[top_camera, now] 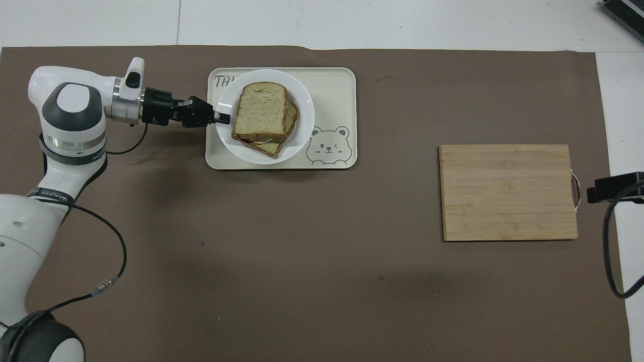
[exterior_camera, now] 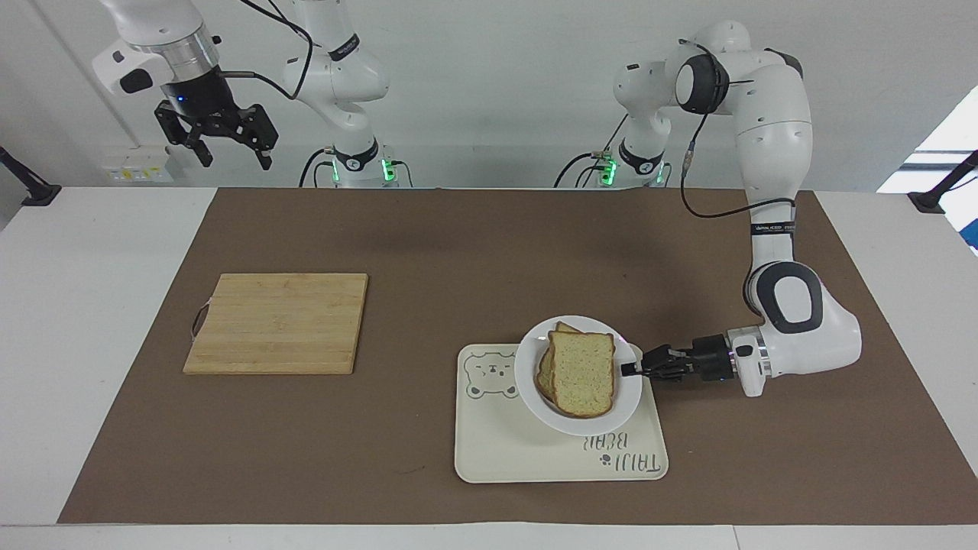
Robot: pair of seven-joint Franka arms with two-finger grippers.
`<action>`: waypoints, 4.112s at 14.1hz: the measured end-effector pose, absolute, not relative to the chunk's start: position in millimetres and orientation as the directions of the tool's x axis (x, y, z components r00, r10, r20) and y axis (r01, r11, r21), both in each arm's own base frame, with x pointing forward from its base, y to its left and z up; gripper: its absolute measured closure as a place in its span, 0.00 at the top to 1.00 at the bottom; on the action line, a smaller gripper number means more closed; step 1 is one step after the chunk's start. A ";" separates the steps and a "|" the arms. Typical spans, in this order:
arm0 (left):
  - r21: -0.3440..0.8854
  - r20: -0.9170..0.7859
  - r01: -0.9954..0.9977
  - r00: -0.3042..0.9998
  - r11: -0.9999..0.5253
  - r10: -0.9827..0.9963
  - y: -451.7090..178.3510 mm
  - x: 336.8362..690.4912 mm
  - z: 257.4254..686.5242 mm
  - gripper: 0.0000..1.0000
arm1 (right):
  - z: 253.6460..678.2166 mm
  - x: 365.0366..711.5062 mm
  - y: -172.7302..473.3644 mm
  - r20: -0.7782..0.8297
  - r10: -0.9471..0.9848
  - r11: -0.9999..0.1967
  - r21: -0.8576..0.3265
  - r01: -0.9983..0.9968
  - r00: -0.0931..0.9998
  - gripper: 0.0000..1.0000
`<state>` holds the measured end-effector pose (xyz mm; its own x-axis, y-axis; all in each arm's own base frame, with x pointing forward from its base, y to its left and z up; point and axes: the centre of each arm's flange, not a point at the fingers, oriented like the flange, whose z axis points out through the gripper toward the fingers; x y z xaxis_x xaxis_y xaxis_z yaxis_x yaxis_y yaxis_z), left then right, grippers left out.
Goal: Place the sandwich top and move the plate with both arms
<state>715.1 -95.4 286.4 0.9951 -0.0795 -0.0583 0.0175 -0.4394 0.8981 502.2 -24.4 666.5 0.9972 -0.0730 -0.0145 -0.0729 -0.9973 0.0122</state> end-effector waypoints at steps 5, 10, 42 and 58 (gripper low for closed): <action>0.895 -0.082 0.046 0.995 -0.443 -0.062 -100.4 721.1 248.7 0.04 | 666.5 502.2 -24.4 -0.014 -0.073 -0.997 0.012 -0.073 0.997 1.00; 0.891 -0.062 0.042 0.998 -0.452 -0.030 -108.3 727.3 242.2 0.04 | 666.6 502.2 -24.4 -0.014 -0.073 -0.997 0.012 -0.073 0.997 1.00; 0.111 0.004 0.042 0.999 -0.993 0.043 -42.3 620.5 609.9 1.00 | 666.6 502.2 -24.4 -0.014 -0.073 -0.997 0.012 -0.073 0.997 1.00; 0.028 -0.056 -0.070 0.996 -0.997 -0.072 -51.0 523.1 641.3 1.00 | 666.8 502.2 -26.1 -0.014 -0.079 -0.997 0.012 -0.079 0.997 1.00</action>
<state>523.1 -51.0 641.3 0.9958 -0.0717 -0.0563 -0.0702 -0.9971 0.0282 502.2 -26.1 666.8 0.9968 -0.0788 -0.0139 -0.0787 -0.9968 0.0119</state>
